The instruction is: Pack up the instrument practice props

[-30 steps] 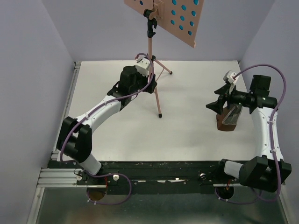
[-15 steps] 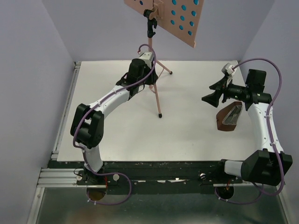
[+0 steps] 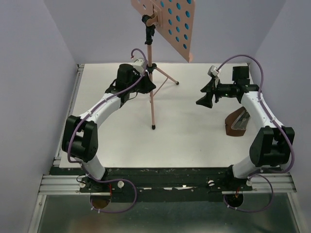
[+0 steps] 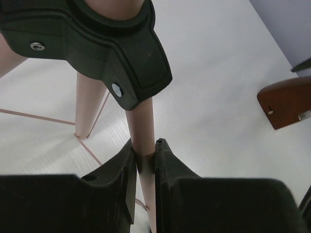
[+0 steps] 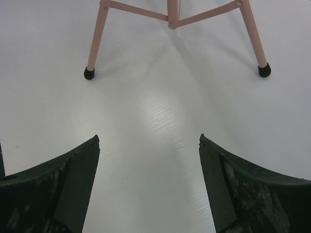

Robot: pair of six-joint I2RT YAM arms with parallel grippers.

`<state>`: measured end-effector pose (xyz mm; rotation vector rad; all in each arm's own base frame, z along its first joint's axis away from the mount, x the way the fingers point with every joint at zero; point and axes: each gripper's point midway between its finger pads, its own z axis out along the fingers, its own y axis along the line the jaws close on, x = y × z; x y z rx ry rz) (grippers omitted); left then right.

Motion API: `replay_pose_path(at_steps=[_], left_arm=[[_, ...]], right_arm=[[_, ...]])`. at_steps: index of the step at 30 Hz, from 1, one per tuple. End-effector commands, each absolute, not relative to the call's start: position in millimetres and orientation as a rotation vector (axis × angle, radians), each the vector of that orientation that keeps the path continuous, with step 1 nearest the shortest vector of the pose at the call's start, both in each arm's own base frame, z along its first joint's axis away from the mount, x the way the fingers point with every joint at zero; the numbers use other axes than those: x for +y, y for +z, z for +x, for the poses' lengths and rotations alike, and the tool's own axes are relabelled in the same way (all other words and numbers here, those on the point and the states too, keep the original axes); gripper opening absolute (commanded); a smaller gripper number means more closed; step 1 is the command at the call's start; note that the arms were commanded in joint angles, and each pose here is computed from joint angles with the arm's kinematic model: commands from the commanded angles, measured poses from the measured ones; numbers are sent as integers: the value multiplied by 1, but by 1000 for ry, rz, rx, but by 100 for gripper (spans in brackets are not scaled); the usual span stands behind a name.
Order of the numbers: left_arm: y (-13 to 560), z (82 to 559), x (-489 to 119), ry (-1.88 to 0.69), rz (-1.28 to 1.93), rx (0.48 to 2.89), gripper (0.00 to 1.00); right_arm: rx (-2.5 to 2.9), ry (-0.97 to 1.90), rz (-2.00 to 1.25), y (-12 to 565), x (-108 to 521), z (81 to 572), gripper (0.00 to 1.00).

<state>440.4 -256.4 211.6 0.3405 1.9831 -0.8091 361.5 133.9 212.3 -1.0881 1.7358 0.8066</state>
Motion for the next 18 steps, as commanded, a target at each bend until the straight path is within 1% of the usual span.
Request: replay_pose_path(at_steps=[1,5,11,15,18], left_arm=[[205,393,-236,-918,623,1966,0],[207,357,-232,-972,849,1881,0],[200,320,-227,-1048,957,1898,0],[198,312,-222,-1027,962,1901,0],[196,312,-218,-994,954,1909,0]], right_arm=[[1695,775,-1157,212,152,387,89],[1640,756,-1283,203,184,398,90],[1562,800,-1387,199,244,413,92],[1526,822,-1385,199,280,430,92],[1517,868,-1329,199,297,440,90]])
